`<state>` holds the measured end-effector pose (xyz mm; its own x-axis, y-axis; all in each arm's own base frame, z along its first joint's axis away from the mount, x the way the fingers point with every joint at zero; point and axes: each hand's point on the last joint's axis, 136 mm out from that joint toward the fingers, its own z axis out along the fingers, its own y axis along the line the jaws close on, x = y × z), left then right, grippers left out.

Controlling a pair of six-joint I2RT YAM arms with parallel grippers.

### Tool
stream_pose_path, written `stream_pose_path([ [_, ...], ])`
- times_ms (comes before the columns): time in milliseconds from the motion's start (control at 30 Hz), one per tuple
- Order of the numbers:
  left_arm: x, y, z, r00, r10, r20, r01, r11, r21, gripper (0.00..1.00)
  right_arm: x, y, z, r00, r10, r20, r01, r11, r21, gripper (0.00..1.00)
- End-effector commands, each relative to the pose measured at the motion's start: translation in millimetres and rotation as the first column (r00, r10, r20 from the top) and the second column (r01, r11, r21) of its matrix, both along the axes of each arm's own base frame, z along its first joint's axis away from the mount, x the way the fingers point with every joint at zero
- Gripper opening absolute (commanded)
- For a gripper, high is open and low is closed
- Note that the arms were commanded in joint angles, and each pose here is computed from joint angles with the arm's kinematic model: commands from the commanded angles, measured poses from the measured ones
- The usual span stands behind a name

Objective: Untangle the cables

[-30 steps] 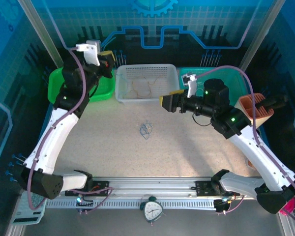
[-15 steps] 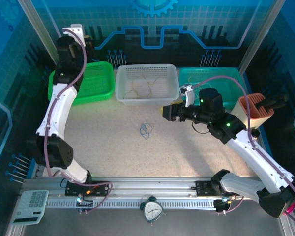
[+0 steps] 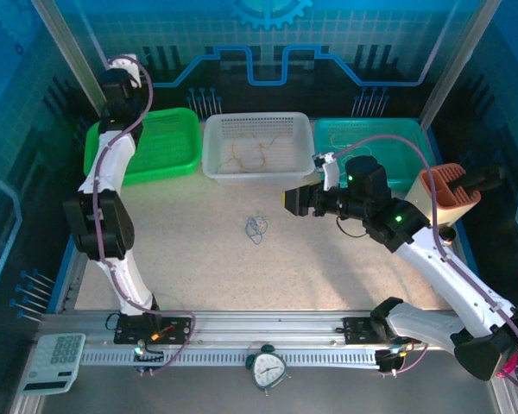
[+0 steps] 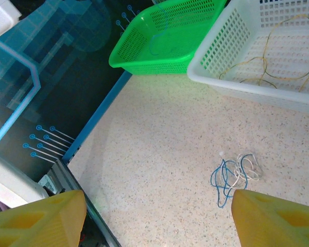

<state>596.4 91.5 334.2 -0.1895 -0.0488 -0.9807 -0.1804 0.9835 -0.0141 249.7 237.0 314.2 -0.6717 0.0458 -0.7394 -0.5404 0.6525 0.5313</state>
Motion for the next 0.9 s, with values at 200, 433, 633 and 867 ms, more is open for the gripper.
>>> stream_pose_path([
  [200,-10.7,17.2,-96.9,0.958,0.058,-0.280,-0.087,0.992,-0.094,0.10,-7.8,-7.5,-7.4,1.000,-0.015,-0.017,0.014,0.999,-0.036,0.76],
  [433,-44.2,28.1,-148.0,0.906,0.051,-0.421,-0.171,0.952,-0.254,0.35,-4.4,-9.0,-17.9,0.999,-0.034,-0.026,0.032,0.997,-0.064,0.76],
  [633,-59.1,34.8,-155.8,0.869,0.049,-0.492,-0.212,0.935,-0.282,0.61,-2.5,-7.6,-30.4,0.998,-0.040,-0.050,0.035,0.995,-0.094,0.76],
  [867,-68.0,42.8,-119.9,0.885,0.098,-0.456,-0.269,0.906,-0.327,0.81,4.9,-7.6,-45.8,0.996,-0.060,-0.066,0.051,0.989,-0.139,0.76],
])
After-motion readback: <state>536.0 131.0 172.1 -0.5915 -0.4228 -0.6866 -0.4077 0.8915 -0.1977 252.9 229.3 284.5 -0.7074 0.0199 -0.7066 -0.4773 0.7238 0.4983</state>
